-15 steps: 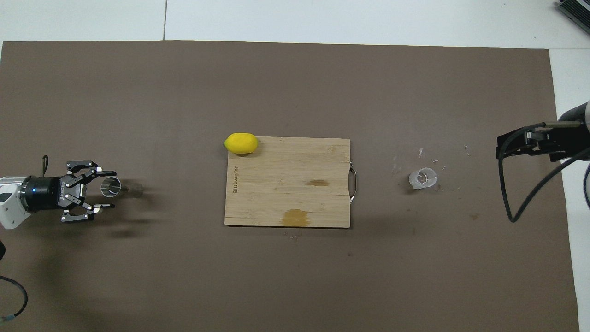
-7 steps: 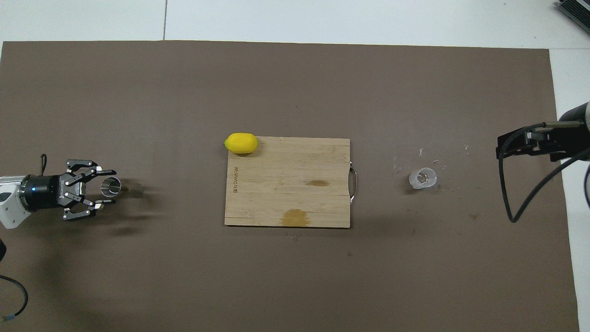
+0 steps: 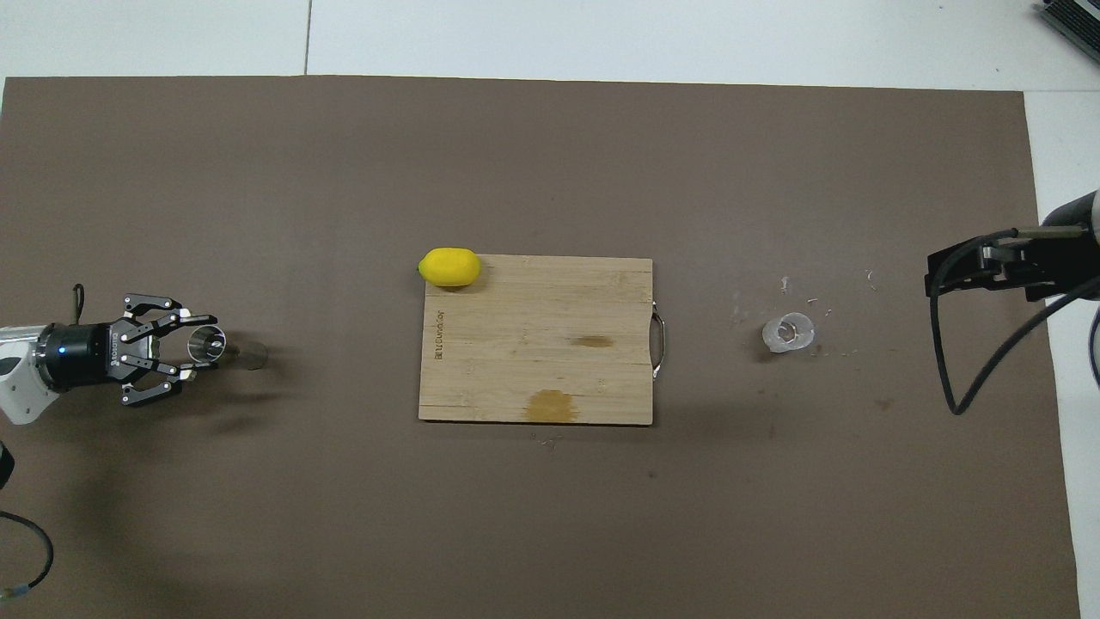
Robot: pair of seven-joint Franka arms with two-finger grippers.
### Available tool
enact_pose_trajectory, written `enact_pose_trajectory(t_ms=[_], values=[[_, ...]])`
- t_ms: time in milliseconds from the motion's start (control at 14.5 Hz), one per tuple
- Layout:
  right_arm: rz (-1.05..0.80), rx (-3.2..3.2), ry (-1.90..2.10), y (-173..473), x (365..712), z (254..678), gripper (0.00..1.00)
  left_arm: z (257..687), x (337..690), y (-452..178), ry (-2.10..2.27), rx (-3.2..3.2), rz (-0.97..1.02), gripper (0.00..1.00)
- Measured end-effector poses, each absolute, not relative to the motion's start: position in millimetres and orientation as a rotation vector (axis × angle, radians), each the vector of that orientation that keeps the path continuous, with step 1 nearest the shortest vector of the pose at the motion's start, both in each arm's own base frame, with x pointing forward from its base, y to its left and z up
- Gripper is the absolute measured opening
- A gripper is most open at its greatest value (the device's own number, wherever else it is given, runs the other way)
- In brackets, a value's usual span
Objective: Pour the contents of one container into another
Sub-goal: 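Close the left gripper around the small metal cup, then lift the metal cup over the board while the right gripper reaches the clear cup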
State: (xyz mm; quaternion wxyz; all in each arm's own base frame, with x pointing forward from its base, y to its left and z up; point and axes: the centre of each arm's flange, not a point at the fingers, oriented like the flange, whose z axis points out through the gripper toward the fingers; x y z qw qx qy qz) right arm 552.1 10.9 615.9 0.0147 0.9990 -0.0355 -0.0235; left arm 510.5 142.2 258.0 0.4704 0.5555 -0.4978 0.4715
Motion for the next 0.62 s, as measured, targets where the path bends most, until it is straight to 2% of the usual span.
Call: enact_pose_trajectory(t_ms=[69,620], values=[[-0.073,3.109,-0.110,10.9,552.1,615.9,1.00,258.1,511.2,141.7,-1.226,1.359,1.162,0.51],[-0.073,3.109,-0.111,10.7,551.9,616.1,1.00,258.6,512.8,141.3,-1.239,1.358,1.172,0.51]])
